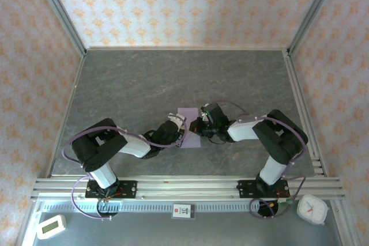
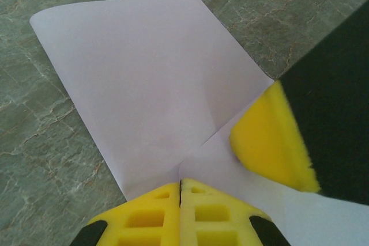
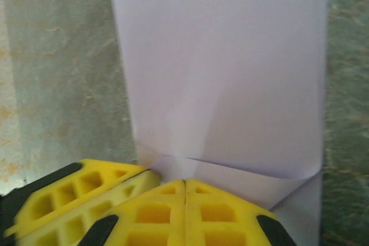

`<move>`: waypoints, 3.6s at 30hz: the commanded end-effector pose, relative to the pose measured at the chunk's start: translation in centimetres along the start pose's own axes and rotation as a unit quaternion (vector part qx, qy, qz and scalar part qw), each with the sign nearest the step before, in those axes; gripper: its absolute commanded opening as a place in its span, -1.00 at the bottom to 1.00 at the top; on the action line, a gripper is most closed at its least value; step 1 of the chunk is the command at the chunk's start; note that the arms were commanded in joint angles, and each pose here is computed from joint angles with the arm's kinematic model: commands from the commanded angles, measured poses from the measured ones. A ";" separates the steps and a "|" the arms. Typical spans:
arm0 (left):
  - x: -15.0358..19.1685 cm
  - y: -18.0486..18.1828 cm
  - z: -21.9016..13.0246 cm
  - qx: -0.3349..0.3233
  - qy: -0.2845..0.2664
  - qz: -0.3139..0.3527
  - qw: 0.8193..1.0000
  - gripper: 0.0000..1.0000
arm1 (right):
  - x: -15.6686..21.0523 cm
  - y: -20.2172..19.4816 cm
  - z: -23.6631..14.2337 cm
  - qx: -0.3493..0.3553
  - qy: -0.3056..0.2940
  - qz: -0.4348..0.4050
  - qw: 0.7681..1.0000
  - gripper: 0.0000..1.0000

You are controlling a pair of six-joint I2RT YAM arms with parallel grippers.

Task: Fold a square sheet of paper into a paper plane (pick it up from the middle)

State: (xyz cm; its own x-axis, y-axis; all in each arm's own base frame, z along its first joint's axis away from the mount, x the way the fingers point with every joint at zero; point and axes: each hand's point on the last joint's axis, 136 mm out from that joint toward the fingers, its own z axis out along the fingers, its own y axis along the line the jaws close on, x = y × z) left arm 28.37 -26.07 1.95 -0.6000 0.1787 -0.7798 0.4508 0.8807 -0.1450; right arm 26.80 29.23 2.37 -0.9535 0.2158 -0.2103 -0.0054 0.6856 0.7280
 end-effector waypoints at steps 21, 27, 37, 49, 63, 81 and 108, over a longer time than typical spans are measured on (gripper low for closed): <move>1.3 1.6 -0.1 -0.023 0.008 0.000 1.000 -1.00 | -2.5 -0.9 -0.9 0.036 -0.041 -0.016 0.998 -1.00; 1.2 1.6 -0.1 -0.022 0.007 -0.001 1.000 -1.00 | -1.2 -3.0 0.0 0.049 -0.023 -0.005 0.999 -1.00; 1.1 1.5 -0.1 -0.020 0.006 -0.001 1.000 -1.00 | -1.7 2.3 -1.9 -0.006 -0.037 -0.025 0.999 -1.00; 1.1 1.9 -0.2 -0.025 0.005 -0.003 1.000 -1.00 | 1.7 2.1 -0.2 -0.017 -0.006 -0.014 1.000 -1.00; -4.0 0.6 -3.0 0.016 -0.053 -0.048 0.997 -0.95 | 3.4 -1.5 0.7 0.028 0.010 0.008 1.000 -1.00; -1.2 -4.9 -6.4 0.149 -0.037 -0.065 0.986 -1.00 | 3.8 -2.2 0.7 0.030 0.010 0.020 0.999 -1.00; 4.4 -1.8 -2.0 0.041 0.058 -0.056 0.996 -1.00 | 4.0 -3.1 0.5 0.037 0.004 0.038 0.999 -1.00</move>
State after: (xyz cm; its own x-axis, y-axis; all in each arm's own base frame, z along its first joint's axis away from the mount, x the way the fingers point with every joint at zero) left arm 24.20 -27.28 1.79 -0.6839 0.1090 -0.7214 0.4667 0.8253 -0.3178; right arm 24.59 30.49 2.17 -0.9461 0.2502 -0.2057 0.0050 0.6462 0.7632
